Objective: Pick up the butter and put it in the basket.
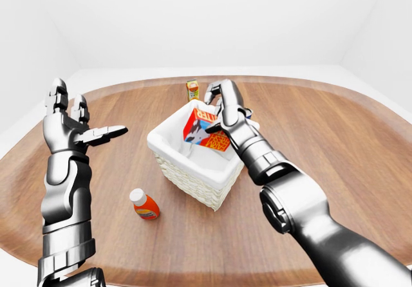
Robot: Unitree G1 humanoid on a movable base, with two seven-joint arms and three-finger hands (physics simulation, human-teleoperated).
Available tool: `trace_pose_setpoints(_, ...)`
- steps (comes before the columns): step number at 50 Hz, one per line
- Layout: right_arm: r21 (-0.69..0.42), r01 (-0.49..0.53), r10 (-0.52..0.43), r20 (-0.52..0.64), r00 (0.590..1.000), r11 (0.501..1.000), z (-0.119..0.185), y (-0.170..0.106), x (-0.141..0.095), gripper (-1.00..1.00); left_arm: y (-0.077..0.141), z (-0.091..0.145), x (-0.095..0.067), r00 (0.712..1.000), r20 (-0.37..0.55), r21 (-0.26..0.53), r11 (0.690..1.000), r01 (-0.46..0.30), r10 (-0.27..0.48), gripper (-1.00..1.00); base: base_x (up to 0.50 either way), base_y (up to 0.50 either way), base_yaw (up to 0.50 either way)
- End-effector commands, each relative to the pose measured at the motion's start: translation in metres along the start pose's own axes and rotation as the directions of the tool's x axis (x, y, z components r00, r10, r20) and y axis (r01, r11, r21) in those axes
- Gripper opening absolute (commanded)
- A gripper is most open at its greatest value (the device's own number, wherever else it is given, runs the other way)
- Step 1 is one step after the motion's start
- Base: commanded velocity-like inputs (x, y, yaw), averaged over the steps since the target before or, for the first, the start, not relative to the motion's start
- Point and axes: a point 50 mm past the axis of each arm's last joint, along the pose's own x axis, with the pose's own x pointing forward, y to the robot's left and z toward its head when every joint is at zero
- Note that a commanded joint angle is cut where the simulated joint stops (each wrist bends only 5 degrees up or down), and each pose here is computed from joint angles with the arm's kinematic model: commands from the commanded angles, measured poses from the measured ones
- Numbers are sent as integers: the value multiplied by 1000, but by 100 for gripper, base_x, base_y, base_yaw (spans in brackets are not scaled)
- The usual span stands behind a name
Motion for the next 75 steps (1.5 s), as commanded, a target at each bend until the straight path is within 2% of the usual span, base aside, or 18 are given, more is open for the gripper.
trace_pose_setpoints(1,-33,30,-29,29,999,999,6,0,0,-100,2,-3,0,1000,-12,1,1000,-5,5,100,0,0,0)
trace_pose_setpoints(24,-99,64,-62,20,998,993,-4,8,-5,-100,3,-1,-2,1000,-5,-4,1000,-13,13,100,0,0,0)
trace_pose_setpoints(40,-106,90,-88,21,996,990,-5,9,-7,-99,4,1,-2,1000,3,-8,1000,-17,17,100,0,0,0)
trace_pose_setpoints(42,-103,89,-88,21,996,991,-4,9,-6,-59,4,0,-2,1000,-1,-7,1000,-17,17,100,0,0,0)
trace_pose_setpoints(43,-101,88,-86,24,996,991,-3,8,-6,0,4,0,-2,1000,-3,-7,1000,-16,16,100,0,0,0)
trace_pose_setpoints(44,-101,88,-86,24,996,991,-3,8,-6,0,4,0,-2,1000,-3,-7,1000,-16,16,100,0,0,0)
trace_pose_setpoints(45,-98,89,-87,25,996,991,-2,8,-6,62,5,-1,-1,1000,-7,-6,1000,-16,16,100,0,0,0)
trace_pose_setpoints(47,-95,90,-88,27,996,991,-1,7,-5,95,5,-2,-1,1000,-13,-5,1000,-16,16,100,0,0,0)
trace_pose_setpoints(48,-95,90,-88,29,996,991,-1,7,-5,100,5,-3,-1,1000,-14,-5,1000,-16,16,100,0,0,0)
trace_pose_setpoints(75,-61,73,-70,43,997,995,3,4,-4,100,6,-9,-2,999,-37,-4,1000,-14,14,100,0,0,0)
